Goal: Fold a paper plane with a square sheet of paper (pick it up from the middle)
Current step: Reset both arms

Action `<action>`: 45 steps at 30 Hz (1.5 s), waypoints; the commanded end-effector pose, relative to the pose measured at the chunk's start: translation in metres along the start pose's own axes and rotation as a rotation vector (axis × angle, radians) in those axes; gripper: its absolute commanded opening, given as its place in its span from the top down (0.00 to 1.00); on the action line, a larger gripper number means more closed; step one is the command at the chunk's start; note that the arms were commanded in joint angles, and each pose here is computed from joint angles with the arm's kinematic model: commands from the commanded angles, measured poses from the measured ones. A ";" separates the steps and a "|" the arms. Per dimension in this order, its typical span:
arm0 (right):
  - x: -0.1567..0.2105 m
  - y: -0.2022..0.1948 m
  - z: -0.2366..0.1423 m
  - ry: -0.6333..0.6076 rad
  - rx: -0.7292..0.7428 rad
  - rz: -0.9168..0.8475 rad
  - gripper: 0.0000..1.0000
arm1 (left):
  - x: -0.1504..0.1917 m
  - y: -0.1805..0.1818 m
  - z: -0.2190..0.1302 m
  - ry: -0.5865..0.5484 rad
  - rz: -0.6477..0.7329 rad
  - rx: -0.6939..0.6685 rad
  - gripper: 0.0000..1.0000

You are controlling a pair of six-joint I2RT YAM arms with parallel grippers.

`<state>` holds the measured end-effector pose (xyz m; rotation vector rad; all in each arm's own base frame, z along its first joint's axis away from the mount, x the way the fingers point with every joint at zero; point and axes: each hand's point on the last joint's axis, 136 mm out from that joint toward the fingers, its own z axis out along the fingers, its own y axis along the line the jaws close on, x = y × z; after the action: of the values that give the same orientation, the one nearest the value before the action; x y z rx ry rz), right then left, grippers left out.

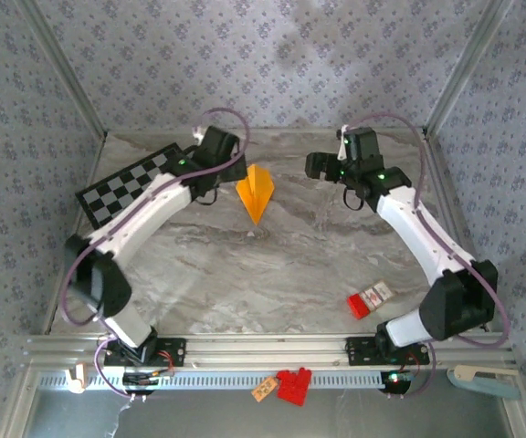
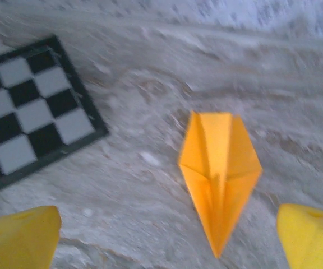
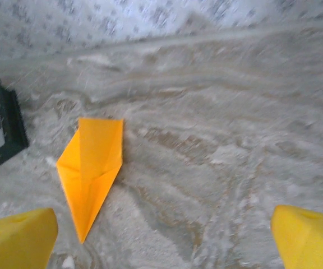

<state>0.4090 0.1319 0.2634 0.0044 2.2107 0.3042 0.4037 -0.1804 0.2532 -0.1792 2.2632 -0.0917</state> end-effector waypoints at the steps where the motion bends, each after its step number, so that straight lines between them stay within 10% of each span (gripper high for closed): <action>1: -0.001 -0.038 -0.012 -0.048 0.185 -0.075 0.00 | -0.016 0.046 -0.007 -0.150 -0.028 -0.071 0.00; 13: 0.064 -0.157 -0.010 -0.176 0.487 -0.002 0.00 | 0.037 0.198 -0.023 -0.448 -0.127 -0.221 0.00; 19: 0.093 -0.193 -0.012 -0.232 0.564 -0.009 0.00 | 0.071 0.243 -0.001 -0.372 -0.094 -0.334 0.00; 45: 0.135 -0.184 0.051 -0.290 0.306 -0.153 0.00 | 0.098 0.218 0.087 -0.397 0.070 0.036 0.00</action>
<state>0.3723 -0.0225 0.0666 0.0753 2.0109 -0.1280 0.3693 0.0249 0.0744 -0.1413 1.9603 -0.0144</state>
